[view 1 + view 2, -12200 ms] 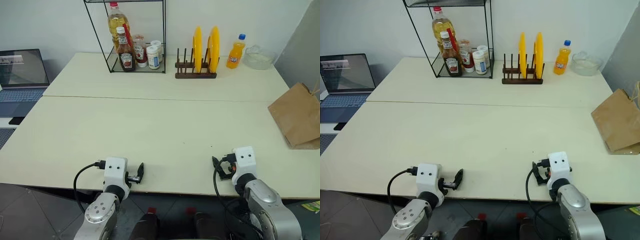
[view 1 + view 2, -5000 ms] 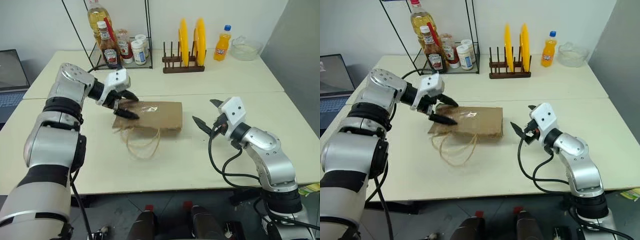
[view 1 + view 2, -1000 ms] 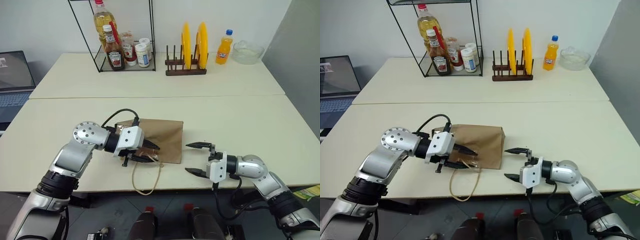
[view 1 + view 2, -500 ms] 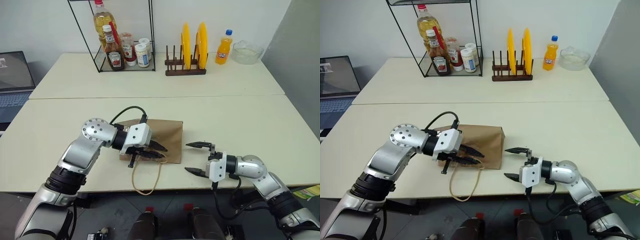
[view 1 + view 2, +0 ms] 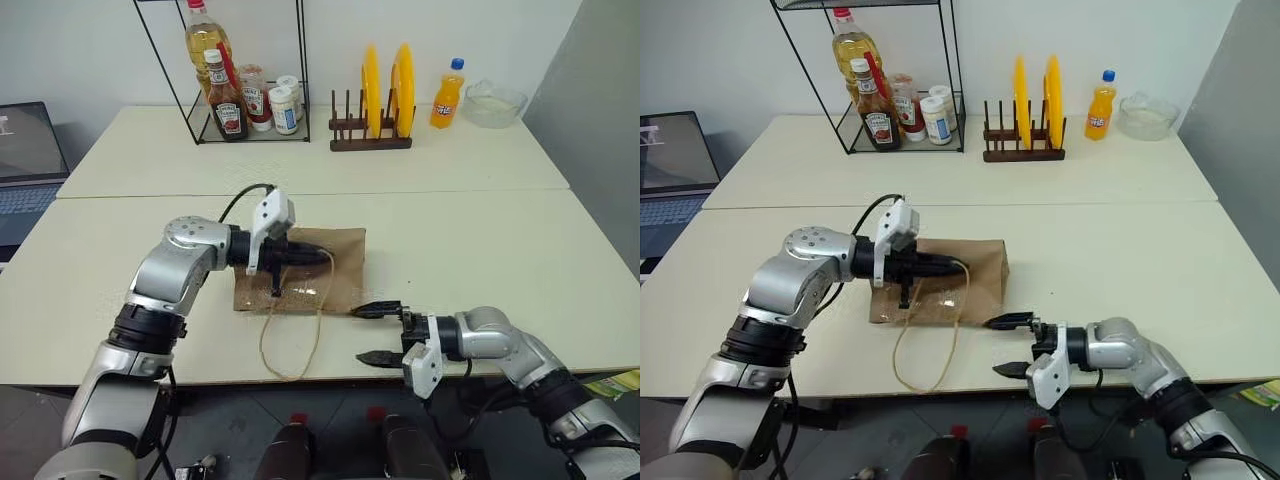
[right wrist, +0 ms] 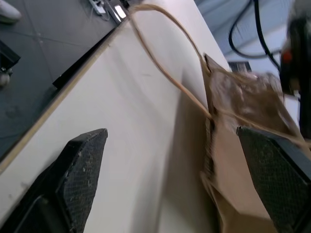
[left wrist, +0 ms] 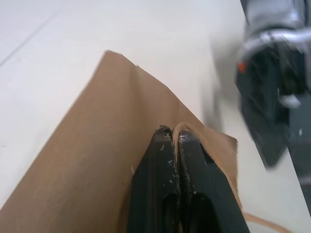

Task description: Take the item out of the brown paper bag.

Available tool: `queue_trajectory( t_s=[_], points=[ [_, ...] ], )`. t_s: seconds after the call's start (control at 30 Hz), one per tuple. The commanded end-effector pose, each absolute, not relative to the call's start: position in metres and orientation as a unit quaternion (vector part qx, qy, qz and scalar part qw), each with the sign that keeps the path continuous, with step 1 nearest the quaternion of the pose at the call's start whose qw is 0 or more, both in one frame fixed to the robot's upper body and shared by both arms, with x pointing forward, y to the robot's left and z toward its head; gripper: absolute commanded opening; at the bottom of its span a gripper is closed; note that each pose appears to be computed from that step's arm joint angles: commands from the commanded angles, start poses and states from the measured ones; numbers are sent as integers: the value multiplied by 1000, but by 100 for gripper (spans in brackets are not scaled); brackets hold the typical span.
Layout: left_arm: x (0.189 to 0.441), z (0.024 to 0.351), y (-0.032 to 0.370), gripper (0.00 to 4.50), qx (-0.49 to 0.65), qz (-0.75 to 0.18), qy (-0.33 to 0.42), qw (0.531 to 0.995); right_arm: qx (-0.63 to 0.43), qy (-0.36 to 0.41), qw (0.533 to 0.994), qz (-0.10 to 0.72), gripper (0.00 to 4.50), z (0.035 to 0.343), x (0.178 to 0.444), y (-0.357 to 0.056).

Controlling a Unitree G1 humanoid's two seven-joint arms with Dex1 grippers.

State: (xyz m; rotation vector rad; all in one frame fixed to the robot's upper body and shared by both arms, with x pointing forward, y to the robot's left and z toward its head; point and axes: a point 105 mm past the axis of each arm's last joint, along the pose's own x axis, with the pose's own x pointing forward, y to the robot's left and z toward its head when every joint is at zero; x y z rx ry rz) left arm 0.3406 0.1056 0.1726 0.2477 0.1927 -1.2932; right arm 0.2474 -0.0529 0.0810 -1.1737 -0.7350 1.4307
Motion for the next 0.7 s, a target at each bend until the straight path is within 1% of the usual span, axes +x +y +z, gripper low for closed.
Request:
queue_trajectory(
  t_s=[0.03,0.1,0.17,0.33,0.43,0.5,0.6,0.7],
  points=[
    [353,195,107,1,83,-573,57,814,-517,-351,495,605,450,77,242,-41],
    [355,197,106,1,70,-569,56,818,-526,-352,487,602,450,72,246,-37],
    [353,196,105,1,70,-571,56,816,-535,-358,490,589,450,73,255,-31],
    [348,192,103,1,66,-576,60,813,-527,-397,514,547,450,93,270,-10],
    [346,190,102,1,65,-577,61,812,-499,-422,513,556,450,102,262,0],
    [345,189,101,1,64,-577,62,812,-486,-430,503,572,450,102,254,3],
    [346,188,100,1,64,-576,61,812,-460,-397,473,638,450,87,234,10],
    [346,188,99,1,63,-577,61,812,-456,-308,457,699,450,69,231,7]
  ],
)
